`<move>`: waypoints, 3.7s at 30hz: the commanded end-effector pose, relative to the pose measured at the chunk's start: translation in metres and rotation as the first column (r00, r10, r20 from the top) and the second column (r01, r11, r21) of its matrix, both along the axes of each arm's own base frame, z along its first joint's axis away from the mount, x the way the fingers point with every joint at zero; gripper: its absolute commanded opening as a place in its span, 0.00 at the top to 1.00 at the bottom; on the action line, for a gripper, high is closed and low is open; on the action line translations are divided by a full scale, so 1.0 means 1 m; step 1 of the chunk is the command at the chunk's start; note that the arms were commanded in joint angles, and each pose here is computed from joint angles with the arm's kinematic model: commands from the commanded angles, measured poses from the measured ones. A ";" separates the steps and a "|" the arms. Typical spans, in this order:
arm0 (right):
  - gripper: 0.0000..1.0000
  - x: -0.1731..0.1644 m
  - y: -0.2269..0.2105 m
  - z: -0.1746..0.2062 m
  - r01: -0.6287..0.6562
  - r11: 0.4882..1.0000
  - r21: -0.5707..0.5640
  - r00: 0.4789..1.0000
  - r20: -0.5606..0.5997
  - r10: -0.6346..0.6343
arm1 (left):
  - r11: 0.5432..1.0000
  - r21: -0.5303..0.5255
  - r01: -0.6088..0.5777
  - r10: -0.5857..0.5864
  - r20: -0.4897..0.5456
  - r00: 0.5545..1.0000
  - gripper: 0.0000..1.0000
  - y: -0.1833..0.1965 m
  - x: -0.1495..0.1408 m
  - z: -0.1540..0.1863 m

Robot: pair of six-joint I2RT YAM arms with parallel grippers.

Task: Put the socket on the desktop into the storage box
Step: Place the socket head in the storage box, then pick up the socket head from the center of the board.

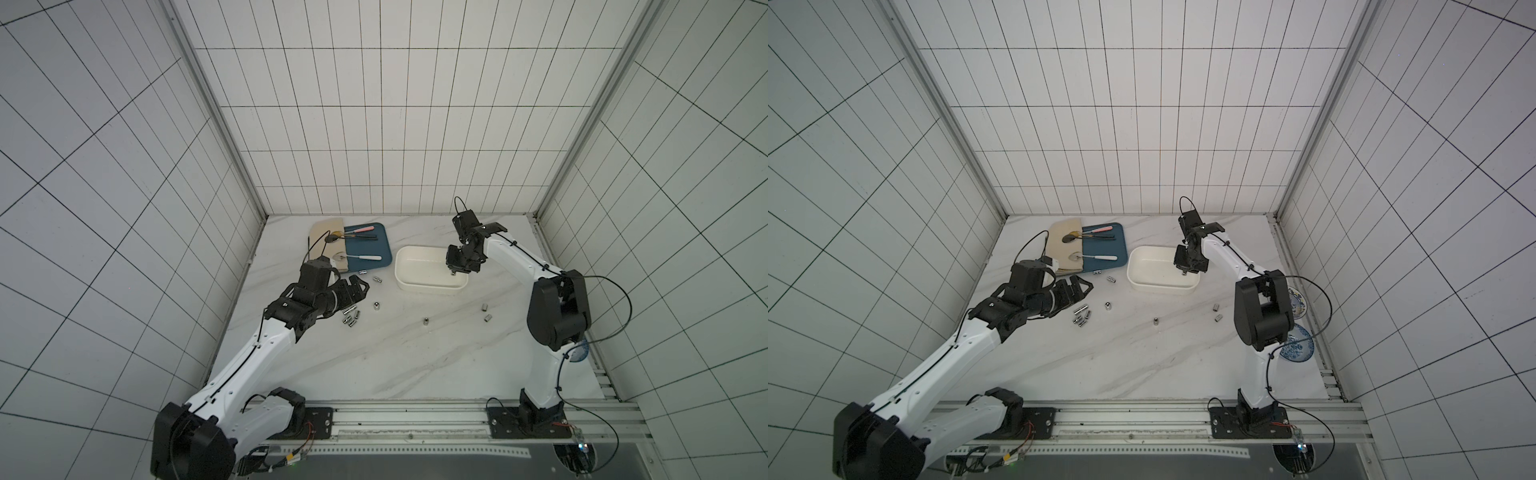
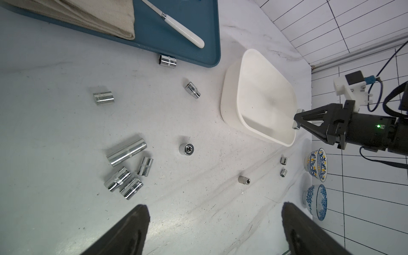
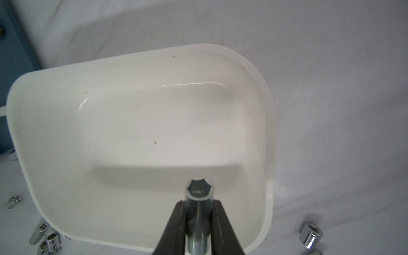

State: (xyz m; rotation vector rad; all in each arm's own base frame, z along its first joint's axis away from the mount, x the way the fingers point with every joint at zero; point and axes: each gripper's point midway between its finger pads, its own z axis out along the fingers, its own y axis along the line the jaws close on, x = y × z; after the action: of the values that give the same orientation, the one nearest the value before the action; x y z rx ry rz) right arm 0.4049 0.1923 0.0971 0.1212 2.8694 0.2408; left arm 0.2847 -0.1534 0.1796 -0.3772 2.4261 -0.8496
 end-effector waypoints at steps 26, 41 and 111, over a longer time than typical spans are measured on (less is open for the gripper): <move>0.75 0.012 0.004 -0.047 0.017 0.999 -0.051 0.997 -0.079 -0.021 | 0.993 -0.088 0.074 -0.077 -0.026 0.997 0.04 -0.015 -0.009 -0.011; 0.68 0.010 0.002 -0.026 0.005 0.999 -0.046 0.999 -0.045 -0.007 | 0.992 -0.094 0.084 -0.087 -0.027 0.996 0.04 -0.017 -0.010 -0.011; 0.61 -0.126 -0.122 -0.051 0.207 0.976 -0.064 0.972 -0.103 -0.213 | 0.899 0.091 0.428 -0.427 -0.023 0.904 0.07 -0.158 -0.054 -0.038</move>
State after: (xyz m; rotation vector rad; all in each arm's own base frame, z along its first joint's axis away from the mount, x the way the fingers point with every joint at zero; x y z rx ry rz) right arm 0.2810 0.0728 0.0541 0.4028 2.9295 0.1201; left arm 0.2222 -0.3037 0.1276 0.1907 2.6361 -0.8864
